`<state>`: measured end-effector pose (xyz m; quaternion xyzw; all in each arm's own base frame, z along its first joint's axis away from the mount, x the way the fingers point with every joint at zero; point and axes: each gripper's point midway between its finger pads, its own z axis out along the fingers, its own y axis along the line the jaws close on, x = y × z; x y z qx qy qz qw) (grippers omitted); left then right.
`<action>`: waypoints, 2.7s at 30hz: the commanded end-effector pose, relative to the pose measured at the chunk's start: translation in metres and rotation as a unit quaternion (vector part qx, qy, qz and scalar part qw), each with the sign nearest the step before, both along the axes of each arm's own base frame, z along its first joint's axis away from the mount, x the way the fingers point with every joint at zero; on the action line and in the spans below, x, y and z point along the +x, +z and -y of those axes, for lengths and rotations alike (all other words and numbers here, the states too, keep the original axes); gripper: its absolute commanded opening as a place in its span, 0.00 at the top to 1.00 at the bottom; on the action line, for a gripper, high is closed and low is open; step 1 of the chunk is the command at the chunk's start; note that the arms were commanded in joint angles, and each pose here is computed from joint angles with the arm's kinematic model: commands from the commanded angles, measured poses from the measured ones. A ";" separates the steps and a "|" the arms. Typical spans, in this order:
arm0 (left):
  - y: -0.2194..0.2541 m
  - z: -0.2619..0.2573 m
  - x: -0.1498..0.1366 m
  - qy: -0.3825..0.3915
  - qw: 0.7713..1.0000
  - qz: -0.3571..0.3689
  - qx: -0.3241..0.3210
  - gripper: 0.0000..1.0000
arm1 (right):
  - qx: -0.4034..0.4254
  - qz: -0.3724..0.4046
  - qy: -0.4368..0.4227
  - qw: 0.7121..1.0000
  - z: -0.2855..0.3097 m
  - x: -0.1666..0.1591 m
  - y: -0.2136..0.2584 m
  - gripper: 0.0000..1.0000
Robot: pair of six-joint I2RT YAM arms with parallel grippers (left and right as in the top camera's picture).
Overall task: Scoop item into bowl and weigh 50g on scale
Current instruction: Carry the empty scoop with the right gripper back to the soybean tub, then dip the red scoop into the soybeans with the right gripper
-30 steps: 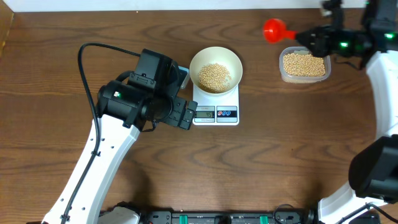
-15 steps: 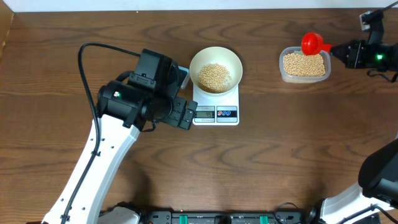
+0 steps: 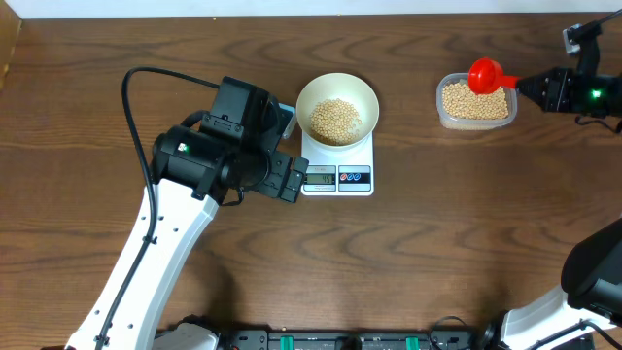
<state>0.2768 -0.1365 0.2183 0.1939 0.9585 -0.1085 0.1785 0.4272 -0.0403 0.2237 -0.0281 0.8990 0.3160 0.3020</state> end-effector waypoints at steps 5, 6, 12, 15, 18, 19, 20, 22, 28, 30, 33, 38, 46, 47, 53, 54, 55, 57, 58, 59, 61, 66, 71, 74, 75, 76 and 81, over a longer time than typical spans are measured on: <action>-0.002 -0.003 -0.002 -0.005 1.000 0.001 0.008 0.02 | 0.018 0.012 -0.013 1.000 -0.005 0.000 0.021 0.99; -0.002 -0.003 -0.002 -0.005 1.000 0.001 0.008 0.02 | 0.024 0.008 -0.022 0.999 -0.004 0.002 0.022 0.99; -0.002 -0.003 -0.002 -0.005 1.000 0.001 0.008 0.02 | 0.045 0.018 -0.064 0.997 0.003 0.018 0.032 0.99; -0.002 -0.003 -0.002 -0.005 1.000 0.001 0.008 0.02 | 0.048 0.019 -0.087 0.995 0.008 0.025 0.034 0.99; -0.002 -0.003 -0.002 -0.005 1.000 0.001 0.008 0.02 | 0.049 0.026 -0.089 0.994 0.009 0.029 0.037 0.99; -0.002 -0.003 -0.002 -0.005 1.000 0.001 0.008 0.02 | 0.050 0.027 -0.091 0.994 0.009 0.029 0.038 0.99; -0.002 -0.003 -0.002 -0.005 1.000 0.001 0.008 0.02 | 0.050 0.027 -0.091 0.994 0.009 0.029 0.038 0.99; -0.002 -0.003 -0.002 -0.005 1.000 0.001 0.008 0.02 | 0.049 0.027 -0.092 0.994 0.010 0.029 0.038 0.99; -0.002 -0.003 -0.002 -0.005 1.000 0.001 0.008 0.02 | 0.049 0.019 -0.088 0.995 0.006 0.027 0.035 0.99; -0.002 -0.003 -0.002 -0.005 1.000 0.001 0.008 0.02 | 0.045 0.015 -0.078 0.996 0.001 0.025 0.033 0.99; -0.002 -0.003 -0.002 -0.005 1.000 0.001 0.008 0.02 | 0.039 0.021 -0.069 0.997 -0.005 0.027 0.033 0.99; -0.002 -0.003 -0.002 -0.005 1.000 0.001 0.008 0.02 | 0.031 0.036 -0.063 0.997 -0.006 0.031 0.036 0.99; -0.002 -0.003 -0.002 -0.005 1.000 0.001 0.008 0.02 | -0.016 0.010 -0.052 0.998 -0.003 0.018 0.017 0.99; -0.002 -0.003 -0.002 -0.005 1.000 0.001 0.008 0.02 | -0.027 0.005 -0.055 0.998 -0.001 0.018 0.014 0.99; -0.002 -0.003 -0.002 -0.005 1.000 0.001 0.008 0.02 | -0.092 -0.044 -0.068 0.992 0.005 0.006 -0.008 0.99; -0.002 -0.003 -0.002 -0.005 1.000 0.001 0.008 0.02 | -0.116 -0.056 -0.070 0.989 0.006 0.004 -0.014 0.99; -0.002 -0.003 -0.002 -0.005 1.000 0.001 0.008 0.02 | -0.129 -0.060 -0.068 0.987 0.006 0.003 -0.016 0.99; -0.002 -0.003 -0.002 -0.005 1.000 0.001 0.008 0.02 | -0.161 -0.068 -0.064 0.983 0.001 0.002 -0.022 0.99; -0.002 -0.003 -0.002 -0.005 1.000 0.001 0.008 0.02 | -0.176 -0.069 -0.058 0.980 -0.002 0.002 -0.024 0.99; -0.002 -0.003 -0.002 -0.005 1.000 0.001 0.008 0.02 | -0.190 -0.071 -0.055 0.978 -0.005 0.002 -0.026 0.99; -0.002 -0.003 -0.002 -0.005 1.000 0.001 0.008 0.02 | -0.223 -0.076 -0.055 0.970 -0.007 0.003 -0.030 0.99; -0.002 -0.003 -0.002 -0.005 1.000 0.001 0.008 0.02 | -0.280 -0.082 -0.058 0.955 -0.009 0.004 -0.035 0.99; -0.002 -0.003 -0.002 -0.005 1.000 0.001 0.008 0.02 | -0.293 -0.088 -0.060 0.950 -0.008 0.004 -0.040 0.99; -0.002 -0.003 -0.002 -0.005 1.000 0.001 0.008 0.02 | -0.293 -0.091 -0.060 0.950 -0.007 0.008 -0.046 0.99; -0.002 -0.003 -0.002 -0.005 1.000 0.001 0.008 0.02 | -0.294 -0.091 -0.060 0.950 -0.007 0.011 -0.048 0.99; -0.002 -0.003 -0.002 -0.005 1.000 0.001 0.008 0.02 | -0.293 -0.089 -0.060 0.950 -0.007 0.013 -0.050 0.99; -0.002 -0.003 -0.002 -0.005 1.000 0.001 0.008 0.02 | -0.292 -0.082 -0.061 0.951 -0.007 0.021 -0.054 0.99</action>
